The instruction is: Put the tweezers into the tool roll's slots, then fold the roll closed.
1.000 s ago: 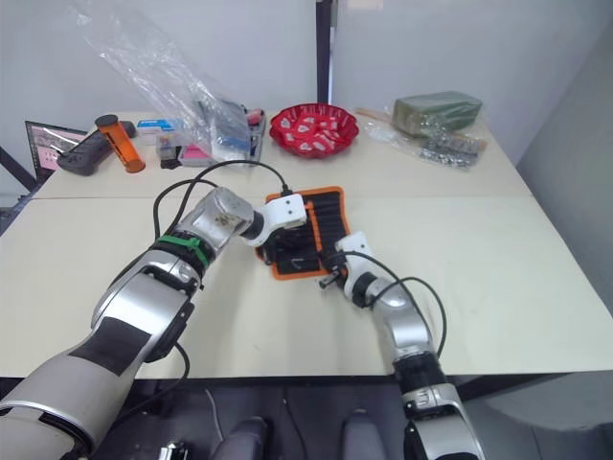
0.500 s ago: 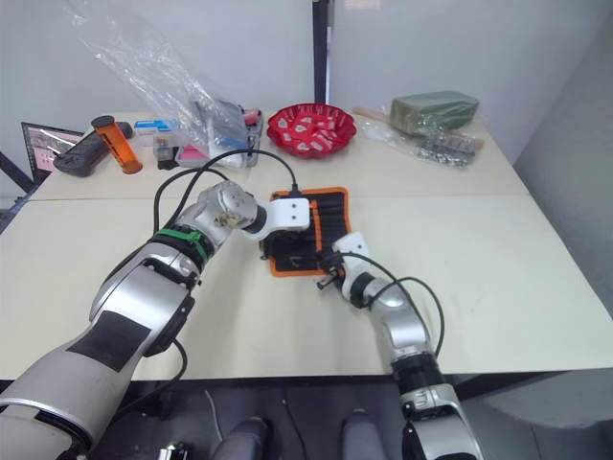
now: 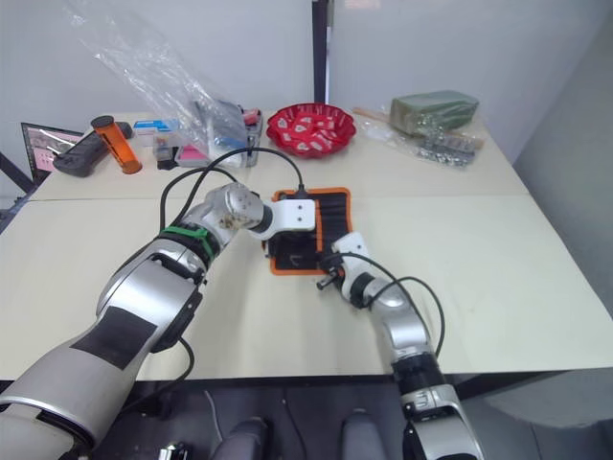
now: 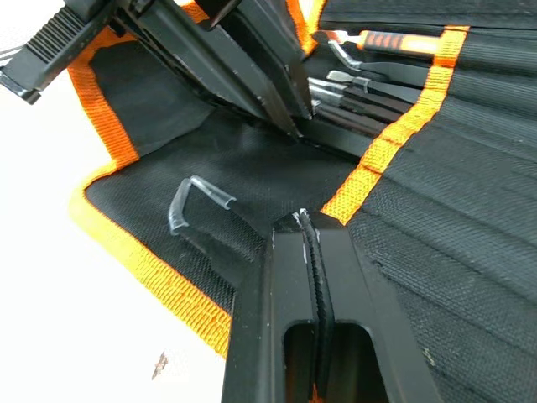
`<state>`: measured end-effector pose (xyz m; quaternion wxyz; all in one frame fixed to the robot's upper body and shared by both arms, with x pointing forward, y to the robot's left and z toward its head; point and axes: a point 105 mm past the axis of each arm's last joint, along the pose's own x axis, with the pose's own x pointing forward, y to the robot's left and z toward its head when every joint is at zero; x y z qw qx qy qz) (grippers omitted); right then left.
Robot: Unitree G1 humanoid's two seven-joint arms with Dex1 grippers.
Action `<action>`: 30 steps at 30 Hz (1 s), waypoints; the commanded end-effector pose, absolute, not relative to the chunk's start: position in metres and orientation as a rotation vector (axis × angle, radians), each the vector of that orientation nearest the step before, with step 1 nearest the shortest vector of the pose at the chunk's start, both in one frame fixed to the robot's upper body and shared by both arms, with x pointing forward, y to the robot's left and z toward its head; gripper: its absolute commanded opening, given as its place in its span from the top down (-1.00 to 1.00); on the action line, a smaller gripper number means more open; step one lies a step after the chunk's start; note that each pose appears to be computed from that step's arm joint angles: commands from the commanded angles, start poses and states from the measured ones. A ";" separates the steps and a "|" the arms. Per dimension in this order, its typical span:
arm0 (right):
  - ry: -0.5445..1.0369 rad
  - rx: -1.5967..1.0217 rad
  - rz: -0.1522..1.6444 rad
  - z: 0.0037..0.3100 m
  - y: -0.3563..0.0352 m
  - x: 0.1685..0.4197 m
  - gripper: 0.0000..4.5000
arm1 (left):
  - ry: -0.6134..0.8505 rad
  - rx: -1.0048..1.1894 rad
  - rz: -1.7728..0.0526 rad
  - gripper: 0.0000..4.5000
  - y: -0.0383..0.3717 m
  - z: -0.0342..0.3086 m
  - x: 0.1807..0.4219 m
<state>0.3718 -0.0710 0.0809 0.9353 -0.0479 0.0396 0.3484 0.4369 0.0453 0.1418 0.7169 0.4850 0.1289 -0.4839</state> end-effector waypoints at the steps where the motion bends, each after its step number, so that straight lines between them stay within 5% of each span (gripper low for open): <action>1: 0.232 -0.091 0.737 0.042 -0.068 0.359 1.00 | 0.174 0.959 -1.008 0.32 0.043 0.173 0.445; 7: 0.234 -0.092 0.747 0.042 -0.065 0.361 1.00 | 0.189 0.879 -0.959 -0.57 0.070 0.178 0.449; 19: 0.229 -0.091 0.754 0.043 -0.062 0.362 1.00 | 0.202 0.731 -0.968 -0.57 0.092 0.156 0.443; 25: 0.229 -0.091 0.748 0.043 -0.066 0.361 1.00 | 0.108 0.533 -0.927 -0.57 0.096 0.189 0.449; 30: 0.218 -0.094 0.730 0.046 -0.074 0.364 1.00 | 0.011 0.319 -0.824 -0.57 0.146 0.224 0.450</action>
